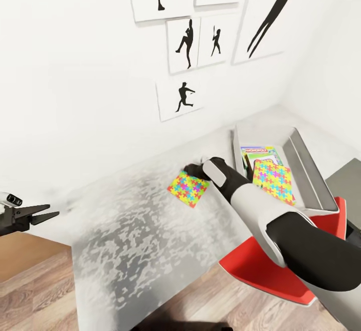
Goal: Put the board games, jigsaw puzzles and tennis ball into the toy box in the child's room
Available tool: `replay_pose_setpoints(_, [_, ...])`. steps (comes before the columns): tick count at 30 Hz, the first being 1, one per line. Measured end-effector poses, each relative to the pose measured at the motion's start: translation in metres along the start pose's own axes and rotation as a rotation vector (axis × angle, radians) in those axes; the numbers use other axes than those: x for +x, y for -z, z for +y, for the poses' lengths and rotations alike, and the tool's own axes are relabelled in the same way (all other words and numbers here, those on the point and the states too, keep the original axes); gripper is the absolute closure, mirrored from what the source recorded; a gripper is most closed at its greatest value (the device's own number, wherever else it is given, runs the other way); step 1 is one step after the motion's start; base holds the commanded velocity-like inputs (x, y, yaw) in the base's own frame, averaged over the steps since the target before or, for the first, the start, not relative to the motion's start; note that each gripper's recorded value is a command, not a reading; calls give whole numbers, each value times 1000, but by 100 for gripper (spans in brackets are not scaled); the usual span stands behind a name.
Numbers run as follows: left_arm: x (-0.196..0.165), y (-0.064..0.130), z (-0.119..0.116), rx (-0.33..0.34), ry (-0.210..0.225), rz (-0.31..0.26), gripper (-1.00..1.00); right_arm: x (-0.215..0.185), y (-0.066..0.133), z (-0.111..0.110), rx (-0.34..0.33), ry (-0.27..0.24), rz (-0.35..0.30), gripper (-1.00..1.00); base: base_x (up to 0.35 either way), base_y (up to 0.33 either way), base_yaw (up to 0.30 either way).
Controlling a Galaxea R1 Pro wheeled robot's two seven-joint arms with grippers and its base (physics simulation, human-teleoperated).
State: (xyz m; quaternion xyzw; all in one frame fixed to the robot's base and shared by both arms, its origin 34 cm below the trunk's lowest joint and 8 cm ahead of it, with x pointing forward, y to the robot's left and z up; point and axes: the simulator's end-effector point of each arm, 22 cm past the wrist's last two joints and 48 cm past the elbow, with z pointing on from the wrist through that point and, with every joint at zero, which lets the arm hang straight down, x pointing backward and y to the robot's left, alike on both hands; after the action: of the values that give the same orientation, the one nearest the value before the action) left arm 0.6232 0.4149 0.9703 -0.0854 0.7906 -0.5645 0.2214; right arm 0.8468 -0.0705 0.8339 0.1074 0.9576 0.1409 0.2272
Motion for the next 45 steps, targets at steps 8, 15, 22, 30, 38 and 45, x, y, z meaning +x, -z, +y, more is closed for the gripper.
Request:
replay_pose_setpoints(8, [0,0,1,0,2,1,-100,10,-5,-9,14,-21,27,-100,-39,32,0])
replay_pose_setpoints(15, [0,-1,1,0,3,1,-100,10,-5,-9,13,-21,26,-100,-4,2,0])
replay_pose_setpoints(22, [0,-1,1,0,3,1,-100,10,-5,-9,13,-21,27,-100,-16,40,0])
replay_pose_setpoints(30, [0,-1,1,0,3,1,-100,10,-5,-9,13,-21,27,-100,-38,69,0])
replay_pose_setpoints(38, [0,-1,1,0,3,1,-100,10,-5,-9,13,-21,28,-100,-102,63,0])
replay_pose_setpoints(45, [0,-1,1,0,3,2,-100,10,-5,-9,13,-21,29,-100,-88,54,0])
